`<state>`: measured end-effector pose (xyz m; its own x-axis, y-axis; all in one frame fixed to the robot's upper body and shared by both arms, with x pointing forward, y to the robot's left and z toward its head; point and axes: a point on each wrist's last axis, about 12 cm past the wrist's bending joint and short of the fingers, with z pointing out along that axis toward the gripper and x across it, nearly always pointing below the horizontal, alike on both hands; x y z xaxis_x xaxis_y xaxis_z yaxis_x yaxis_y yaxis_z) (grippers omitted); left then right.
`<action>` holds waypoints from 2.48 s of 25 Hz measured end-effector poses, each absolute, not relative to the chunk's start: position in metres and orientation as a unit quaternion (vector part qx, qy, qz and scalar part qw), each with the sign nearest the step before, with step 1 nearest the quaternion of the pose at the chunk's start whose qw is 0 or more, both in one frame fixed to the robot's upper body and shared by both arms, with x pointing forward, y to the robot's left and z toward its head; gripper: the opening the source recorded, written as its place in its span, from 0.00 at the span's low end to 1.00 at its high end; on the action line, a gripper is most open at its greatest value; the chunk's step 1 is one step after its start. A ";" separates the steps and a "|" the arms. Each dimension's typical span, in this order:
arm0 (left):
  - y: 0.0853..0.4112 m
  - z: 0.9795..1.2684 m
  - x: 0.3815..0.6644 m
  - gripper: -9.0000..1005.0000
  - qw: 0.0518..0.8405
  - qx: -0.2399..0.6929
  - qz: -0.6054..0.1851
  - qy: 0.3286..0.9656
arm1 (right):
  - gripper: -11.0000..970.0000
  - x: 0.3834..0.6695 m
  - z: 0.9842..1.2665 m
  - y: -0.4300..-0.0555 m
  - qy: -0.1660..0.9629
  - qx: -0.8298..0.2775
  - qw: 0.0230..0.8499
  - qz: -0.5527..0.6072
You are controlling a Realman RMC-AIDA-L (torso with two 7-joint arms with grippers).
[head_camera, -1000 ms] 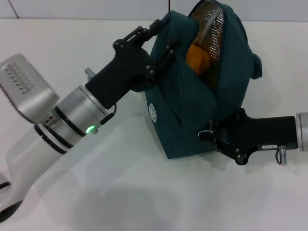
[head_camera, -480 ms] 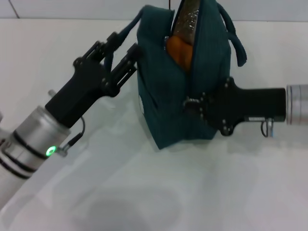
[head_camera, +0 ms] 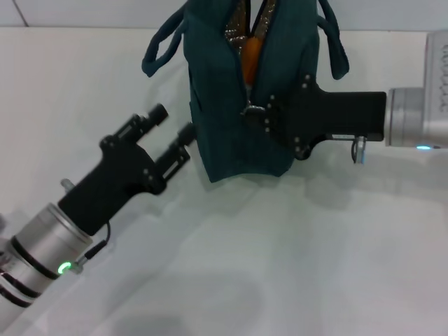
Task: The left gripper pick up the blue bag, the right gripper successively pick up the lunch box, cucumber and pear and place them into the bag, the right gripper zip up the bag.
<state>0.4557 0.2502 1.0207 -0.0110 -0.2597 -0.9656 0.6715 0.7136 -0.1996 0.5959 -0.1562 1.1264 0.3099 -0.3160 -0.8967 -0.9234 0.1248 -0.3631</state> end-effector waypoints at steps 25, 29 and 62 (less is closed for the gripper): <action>0.226 1.010 0.491 0.53 0.625 0.242 -0.304 0.677 | 0.03 0.601 1.129 -0.150 0.522 -0.572 0.571 0.272; 0.226 1.009 0.491 0.36 0.628 0.245 -0.297 0.677 | 0.03 0.601 1.128 -0.154 0.530 -0.558 0.576 0.275; 0.228 1.007 0.472 0.05 0.686 0.340 -0.188 0.615 | 0.03 0.591 1.125 -0.161 0.536 -0.532 0.577 0.309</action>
